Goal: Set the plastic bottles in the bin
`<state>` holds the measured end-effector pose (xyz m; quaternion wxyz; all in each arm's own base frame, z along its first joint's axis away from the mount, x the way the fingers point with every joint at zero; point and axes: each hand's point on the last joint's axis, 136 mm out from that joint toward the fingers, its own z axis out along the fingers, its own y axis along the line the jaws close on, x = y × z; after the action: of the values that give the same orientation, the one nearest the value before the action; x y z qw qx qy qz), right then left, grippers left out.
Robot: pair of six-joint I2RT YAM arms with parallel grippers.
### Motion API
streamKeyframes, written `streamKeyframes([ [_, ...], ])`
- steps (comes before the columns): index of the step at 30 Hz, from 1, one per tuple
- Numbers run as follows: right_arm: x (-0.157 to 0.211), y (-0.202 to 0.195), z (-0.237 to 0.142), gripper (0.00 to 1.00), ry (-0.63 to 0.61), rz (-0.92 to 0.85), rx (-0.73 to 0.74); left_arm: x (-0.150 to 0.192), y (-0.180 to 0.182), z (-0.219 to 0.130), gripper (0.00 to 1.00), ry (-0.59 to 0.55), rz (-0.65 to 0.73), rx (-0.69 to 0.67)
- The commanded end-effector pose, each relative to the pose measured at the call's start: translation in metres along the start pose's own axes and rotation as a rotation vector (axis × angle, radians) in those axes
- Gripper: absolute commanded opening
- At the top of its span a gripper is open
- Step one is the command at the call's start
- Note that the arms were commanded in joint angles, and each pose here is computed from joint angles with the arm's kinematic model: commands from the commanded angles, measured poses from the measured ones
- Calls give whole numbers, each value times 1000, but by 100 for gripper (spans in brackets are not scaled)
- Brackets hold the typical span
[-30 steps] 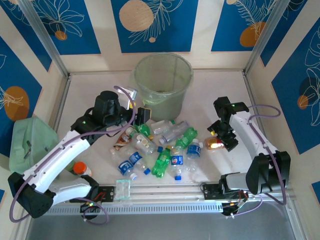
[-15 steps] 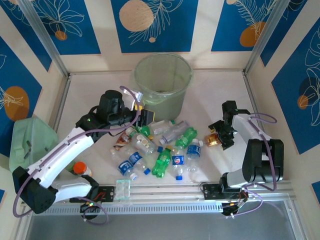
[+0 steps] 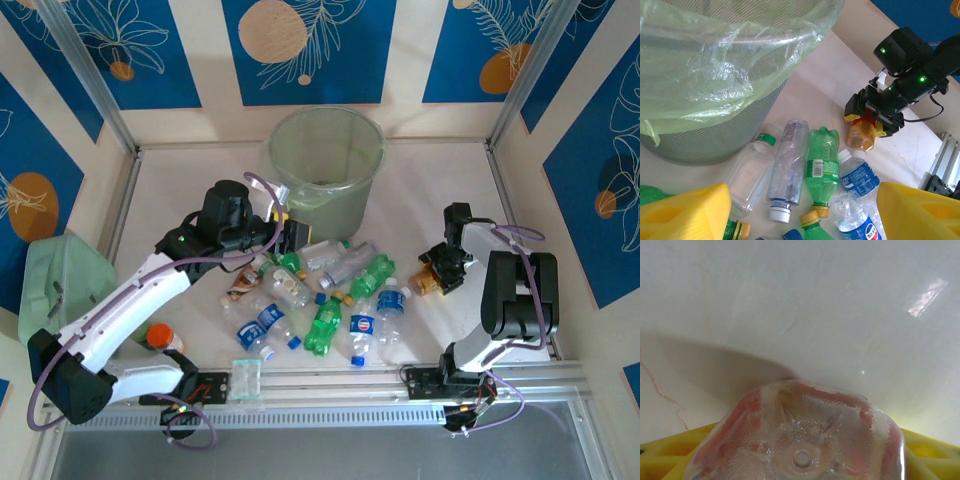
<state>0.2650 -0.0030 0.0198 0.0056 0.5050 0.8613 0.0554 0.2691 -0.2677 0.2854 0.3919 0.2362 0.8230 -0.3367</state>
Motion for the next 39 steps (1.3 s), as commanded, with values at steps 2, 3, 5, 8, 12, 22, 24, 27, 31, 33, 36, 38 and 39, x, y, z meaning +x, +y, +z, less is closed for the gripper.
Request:
streamKeyframes([
  [2, -4, 1, -10, 59, -30, -10, -11, -16, -7, -5, 75, -33, 15, -4],
  [3, -6, 2, -14, 58, -40, -12, -16, -18, -6, -6, 75, -35, 14, -9],
  [5, -9, 6, -25, 56, -63, -25, -33, -23, -5, -8, 75, -44, 14, -21],
  [8, -14, 16, -52, 55, -115, -49, -87, -33, -9, -11, 76, -51, 8, -22],
  [12, -16, 41, -102, 55, -203, -114, -222, -50, -19, -17, 83, -80, -3, 11],
  [22, 83, 160, -286, 55, -202, -489, -898, -80, -75, -27, 86, -133, -65, 308],
  [24, 113, 176, -322, 55, -176, -575, -1034, -82, -86, -29, 86, -132, -67, 378],
  [27, 150, 187, -368, 55, -148, -678, -1192, -81, -95, -29, 84, -120, -79, 444],
  [31, 185, 189, -406, 55, -135, -790, -1318, -83, -101, -33, 85, -135, -98, 486],
  [33, 196, 188, -414, 55, -117, -820, -1341, -86, -107, -35, 84, -142, -112, 531],
  [36, 207, 187, -419, 55, -95, -844, -1371, -89, -112, -36, 84, -149, -143, 580],
  [38, 211, 187, -419, 56, -80, -846, -1387, -90, -114, -36, 84, -154, -156, 602],
  [39, 213, 187, -420, 55, -74, -846, -1395, -90, -116, -36, 83, -154, -159, 614],
])
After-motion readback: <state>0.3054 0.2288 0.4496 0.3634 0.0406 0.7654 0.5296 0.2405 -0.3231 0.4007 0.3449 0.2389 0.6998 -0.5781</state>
